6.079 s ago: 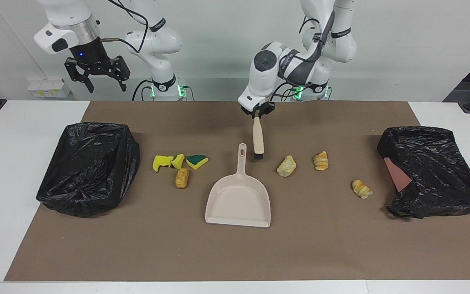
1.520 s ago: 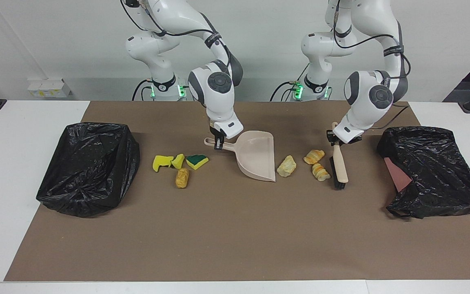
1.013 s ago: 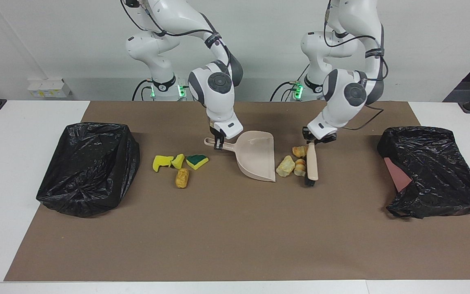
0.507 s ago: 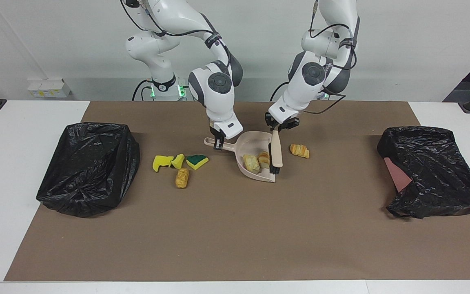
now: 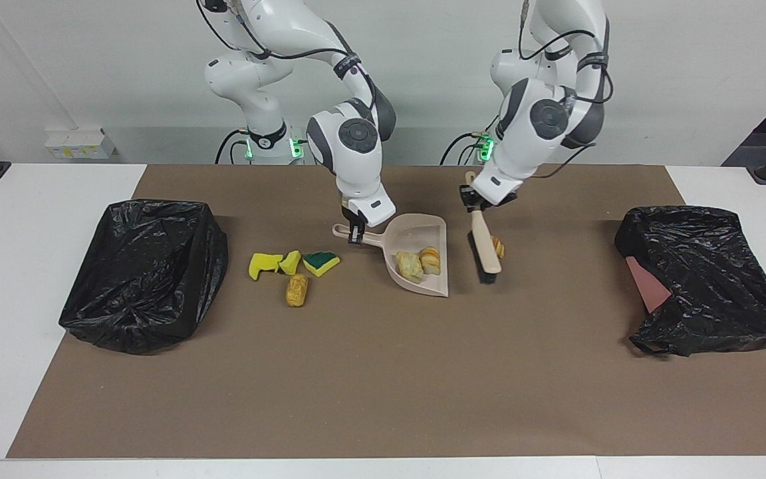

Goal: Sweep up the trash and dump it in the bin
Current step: 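Brush the bread pieces into the dustpan held by the right gripper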

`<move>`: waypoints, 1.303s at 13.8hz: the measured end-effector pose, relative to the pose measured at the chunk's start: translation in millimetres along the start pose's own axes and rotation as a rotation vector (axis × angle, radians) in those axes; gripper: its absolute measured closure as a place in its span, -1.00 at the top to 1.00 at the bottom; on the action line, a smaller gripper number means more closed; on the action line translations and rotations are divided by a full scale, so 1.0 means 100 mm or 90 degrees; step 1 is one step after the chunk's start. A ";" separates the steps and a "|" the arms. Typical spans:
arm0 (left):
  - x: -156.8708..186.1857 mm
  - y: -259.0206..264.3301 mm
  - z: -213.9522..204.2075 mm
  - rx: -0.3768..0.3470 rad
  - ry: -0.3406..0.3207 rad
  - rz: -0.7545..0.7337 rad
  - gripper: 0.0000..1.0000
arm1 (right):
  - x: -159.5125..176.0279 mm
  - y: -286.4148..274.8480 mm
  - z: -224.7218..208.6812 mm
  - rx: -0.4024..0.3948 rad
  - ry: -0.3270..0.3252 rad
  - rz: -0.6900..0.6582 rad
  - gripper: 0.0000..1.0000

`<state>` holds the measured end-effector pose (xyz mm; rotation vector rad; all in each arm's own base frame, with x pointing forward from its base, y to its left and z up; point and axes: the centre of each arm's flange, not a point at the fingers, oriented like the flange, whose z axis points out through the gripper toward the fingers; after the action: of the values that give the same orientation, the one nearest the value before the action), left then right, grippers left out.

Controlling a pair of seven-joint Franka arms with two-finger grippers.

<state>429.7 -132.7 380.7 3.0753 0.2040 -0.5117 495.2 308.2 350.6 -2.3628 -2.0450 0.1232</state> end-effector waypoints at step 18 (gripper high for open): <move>-0.80 1.58 0.50 -0.099 0.057 0.110 -0.48 | 0.00 0.00 0.00 0.001 0.000 0.004 -0.37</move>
<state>359.4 -301.0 358.5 2.9293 -0.0200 -0.3341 494.9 307.9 350.4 -2.3690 -2.0378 0.1250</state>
